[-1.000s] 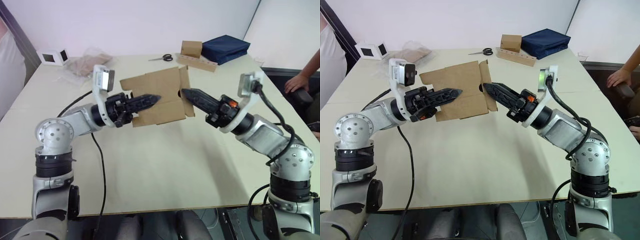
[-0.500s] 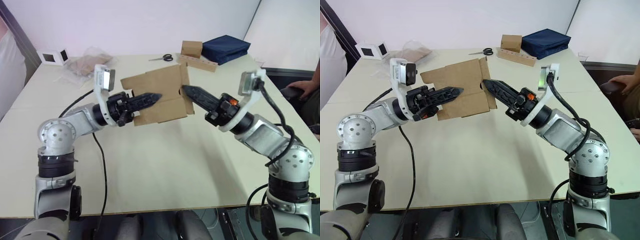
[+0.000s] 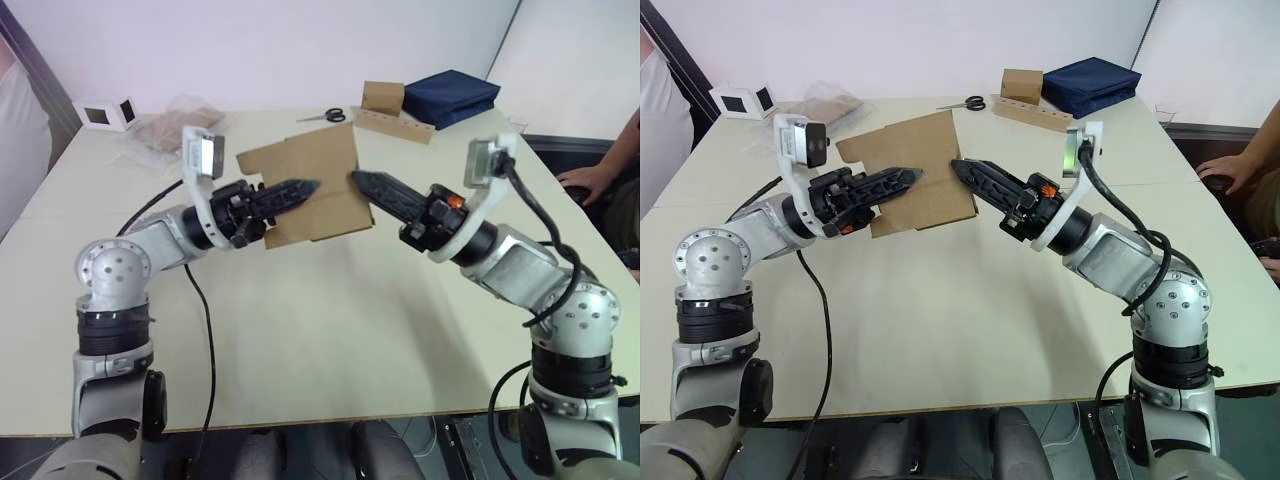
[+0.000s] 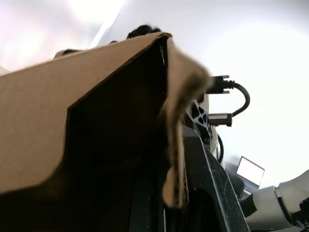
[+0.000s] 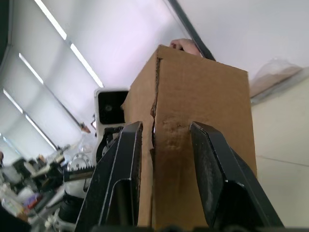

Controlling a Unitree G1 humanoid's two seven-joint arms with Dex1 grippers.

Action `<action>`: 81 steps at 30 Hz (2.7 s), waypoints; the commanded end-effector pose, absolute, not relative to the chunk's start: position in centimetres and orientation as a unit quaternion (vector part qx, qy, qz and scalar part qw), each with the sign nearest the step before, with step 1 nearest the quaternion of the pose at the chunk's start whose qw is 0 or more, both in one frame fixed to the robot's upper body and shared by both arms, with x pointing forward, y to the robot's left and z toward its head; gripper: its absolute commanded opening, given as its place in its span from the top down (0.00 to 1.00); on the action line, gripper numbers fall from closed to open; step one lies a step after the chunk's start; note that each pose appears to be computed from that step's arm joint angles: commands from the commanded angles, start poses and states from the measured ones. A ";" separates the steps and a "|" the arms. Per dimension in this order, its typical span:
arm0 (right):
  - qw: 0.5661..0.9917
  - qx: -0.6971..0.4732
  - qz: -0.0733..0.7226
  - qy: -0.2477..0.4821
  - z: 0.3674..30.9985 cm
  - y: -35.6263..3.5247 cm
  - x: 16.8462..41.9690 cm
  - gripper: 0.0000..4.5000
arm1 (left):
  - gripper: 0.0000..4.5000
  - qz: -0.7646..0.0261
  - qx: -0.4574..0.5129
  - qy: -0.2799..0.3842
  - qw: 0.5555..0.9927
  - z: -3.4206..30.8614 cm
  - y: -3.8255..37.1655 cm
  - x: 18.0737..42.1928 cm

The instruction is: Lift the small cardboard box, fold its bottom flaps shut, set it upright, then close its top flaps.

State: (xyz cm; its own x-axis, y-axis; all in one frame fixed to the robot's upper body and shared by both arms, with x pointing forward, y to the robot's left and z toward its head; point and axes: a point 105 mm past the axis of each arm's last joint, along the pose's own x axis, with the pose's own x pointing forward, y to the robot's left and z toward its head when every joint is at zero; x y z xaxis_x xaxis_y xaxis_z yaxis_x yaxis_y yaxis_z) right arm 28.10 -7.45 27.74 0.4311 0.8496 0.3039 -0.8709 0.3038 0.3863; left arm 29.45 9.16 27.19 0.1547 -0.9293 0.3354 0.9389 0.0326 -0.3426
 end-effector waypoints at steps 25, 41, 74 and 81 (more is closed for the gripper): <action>0.813 0.247 0.523 -0.068 29.8 -12.5 29.3 0.65 | 1.00 -0.647 -0.243 -0.022 0.722 28.2 9.7 29.0; 0.816 0.303 0.488 -0.059 28.7 -14.6 32.0 0.65 | 1.00 -0.657 -0.252 -0.026 0.710 29.0 9.8 28.2; 0.769 0.337 0.541 -0.048 28.7 -9.7 28.4 0.65 | 1.00 -0.653 -0.253 -0.025 0.713 29.3 9.5 28.4; 0.776 0.332 0.533 -0.052 28.7 -10.0 28.9 0.65 | 1.00 -0.657 -0.251 -0.024 0.710 29.2 9.2 28.2</action>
